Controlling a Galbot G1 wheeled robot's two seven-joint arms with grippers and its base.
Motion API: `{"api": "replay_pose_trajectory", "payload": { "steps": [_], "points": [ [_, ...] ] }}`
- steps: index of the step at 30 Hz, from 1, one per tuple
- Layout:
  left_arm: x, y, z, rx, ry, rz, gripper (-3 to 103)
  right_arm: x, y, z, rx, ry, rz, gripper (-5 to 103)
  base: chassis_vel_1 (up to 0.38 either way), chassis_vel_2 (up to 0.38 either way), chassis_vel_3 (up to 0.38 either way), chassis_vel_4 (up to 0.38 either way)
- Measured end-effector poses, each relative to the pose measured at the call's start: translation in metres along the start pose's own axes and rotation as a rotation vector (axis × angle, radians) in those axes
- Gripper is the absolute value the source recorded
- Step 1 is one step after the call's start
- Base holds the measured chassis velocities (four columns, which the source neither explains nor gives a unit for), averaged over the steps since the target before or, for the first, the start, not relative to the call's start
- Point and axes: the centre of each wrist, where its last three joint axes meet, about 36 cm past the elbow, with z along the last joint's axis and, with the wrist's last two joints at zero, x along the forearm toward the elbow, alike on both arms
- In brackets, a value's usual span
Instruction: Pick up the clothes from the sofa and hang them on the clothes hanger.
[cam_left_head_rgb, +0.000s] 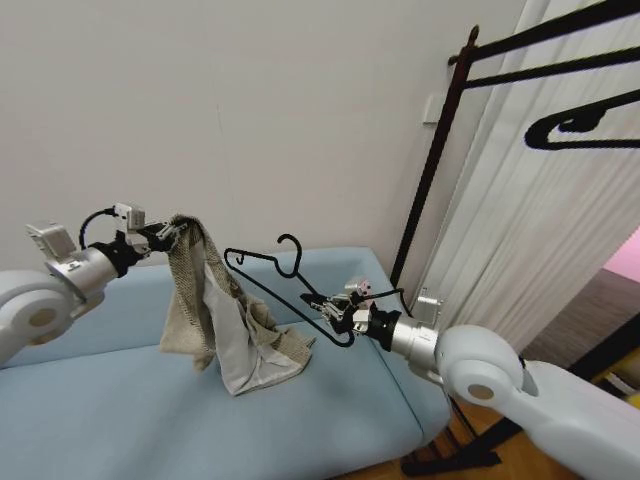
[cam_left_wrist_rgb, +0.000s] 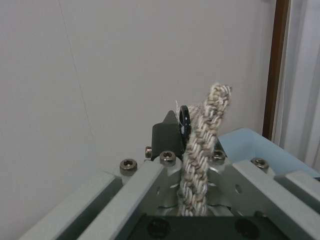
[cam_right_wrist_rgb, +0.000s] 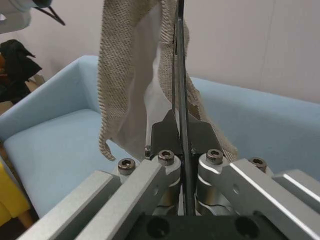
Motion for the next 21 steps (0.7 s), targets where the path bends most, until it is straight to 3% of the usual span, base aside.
{"api": "replay_pose_trajectory", "payload": {
  "steps": [10,21],
  "points": [
    [0.0,-0.006,-0.004,-0.004,0.0,0.005,2,-0.021,0.018,-0.018,0.039,-0.018,-0.059,2,0.0,0.0,0.0,0.0],
    [0.001,0.005,0.004,-0.005,0.008,-0.027,2,0.007,0.009,-0.017,0.078,0.031,0.023,2,0.0,0.0,0.0,0.0]
  ]
}}
